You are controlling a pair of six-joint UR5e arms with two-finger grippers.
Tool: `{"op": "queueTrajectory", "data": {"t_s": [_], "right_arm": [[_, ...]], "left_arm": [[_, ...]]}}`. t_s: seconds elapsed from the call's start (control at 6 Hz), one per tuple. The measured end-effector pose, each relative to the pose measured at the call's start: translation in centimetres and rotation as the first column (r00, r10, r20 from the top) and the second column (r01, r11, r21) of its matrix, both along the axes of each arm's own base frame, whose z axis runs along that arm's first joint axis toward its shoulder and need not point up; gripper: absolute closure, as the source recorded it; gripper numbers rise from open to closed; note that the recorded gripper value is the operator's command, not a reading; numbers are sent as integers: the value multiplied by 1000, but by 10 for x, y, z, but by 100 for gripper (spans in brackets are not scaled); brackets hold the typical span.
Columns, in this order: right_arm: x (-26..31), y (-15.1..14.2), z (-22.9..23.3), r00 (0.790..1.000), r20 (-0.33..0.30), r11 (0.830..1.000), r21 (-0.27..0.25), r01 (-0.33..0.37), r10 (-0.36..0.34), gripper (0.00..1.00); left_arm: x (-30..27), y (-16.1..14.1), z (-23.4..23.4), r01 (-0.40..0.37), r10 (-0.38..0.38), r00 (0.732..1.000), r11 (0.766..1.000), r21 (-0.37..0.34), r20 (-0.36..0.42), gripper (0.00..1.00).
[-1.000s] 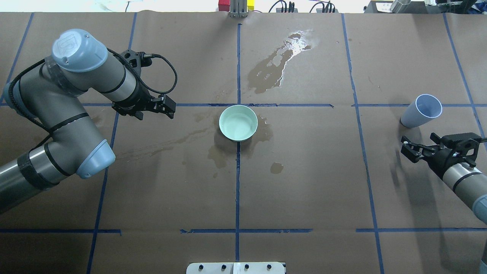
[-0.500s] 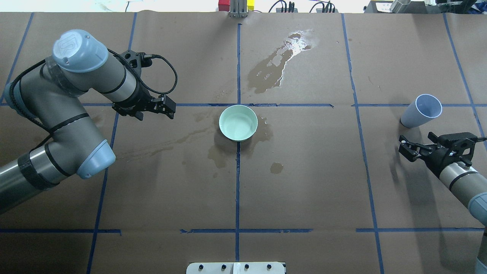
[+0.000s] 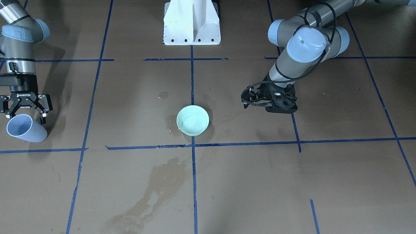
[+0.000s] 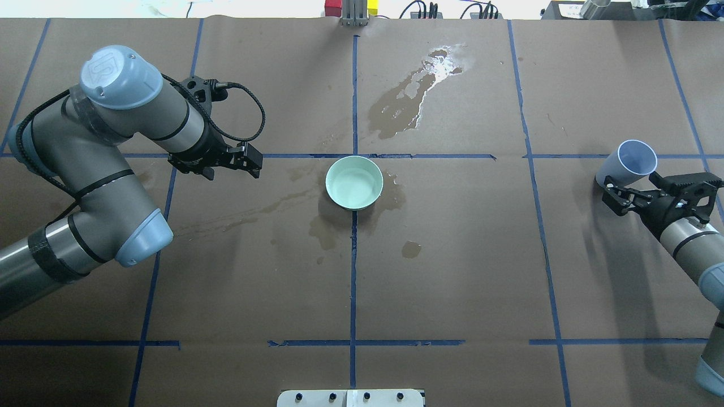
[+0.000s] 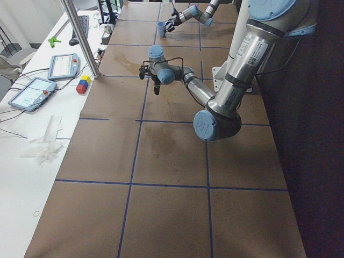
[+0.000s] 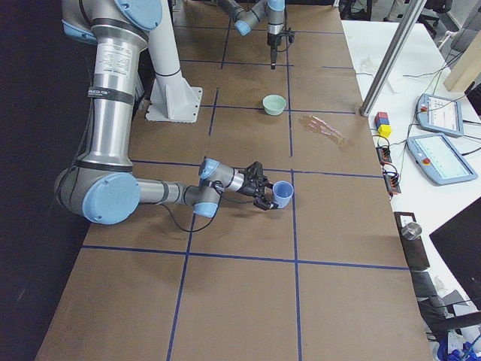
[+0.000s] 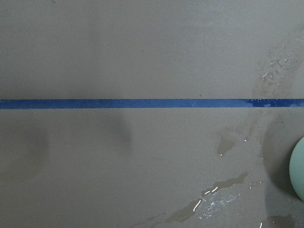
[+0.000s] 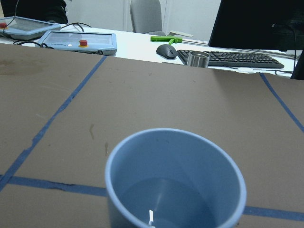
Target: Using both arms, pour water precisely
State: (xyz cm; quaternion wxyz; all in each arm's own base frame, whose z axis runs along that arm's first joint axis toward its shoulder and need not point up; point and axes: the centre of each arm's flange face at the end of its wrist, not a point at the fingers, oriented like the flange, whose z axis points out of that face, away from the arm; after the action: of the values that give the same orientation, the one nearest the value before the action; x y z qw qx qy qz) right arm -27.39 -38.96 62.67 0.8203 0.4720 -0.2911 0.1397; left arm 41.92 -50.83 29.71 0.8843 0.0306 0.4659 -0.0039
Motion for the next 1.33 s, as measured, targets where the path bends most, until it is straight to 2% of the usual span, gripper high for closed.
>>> {"op": "queueTrajectory", "data": {"t_s": [0.33,1.0,1.17,1.33], "right_arm": [[-7,-16,4,1000,0,1000,-3,-16,16,0],[-8,-18,11,1000,-12,1000,-11,-14,14,3],[-11,-20,9,1000,-8,1000,-8,-14,14,38],[-14,-23,4,1000,0,1000,-2,-14,14,80]], "left_arm": [[0,0,-1,0,0,1000,1000,1,-1,0],[0,0,0,0,0,1000,1000,1,-1,0],[-1,0,-1,1,-1,1000,1000,1,-1,0],[-1,0,-1,1,-1,1000,1000,2,-2,0]]}}
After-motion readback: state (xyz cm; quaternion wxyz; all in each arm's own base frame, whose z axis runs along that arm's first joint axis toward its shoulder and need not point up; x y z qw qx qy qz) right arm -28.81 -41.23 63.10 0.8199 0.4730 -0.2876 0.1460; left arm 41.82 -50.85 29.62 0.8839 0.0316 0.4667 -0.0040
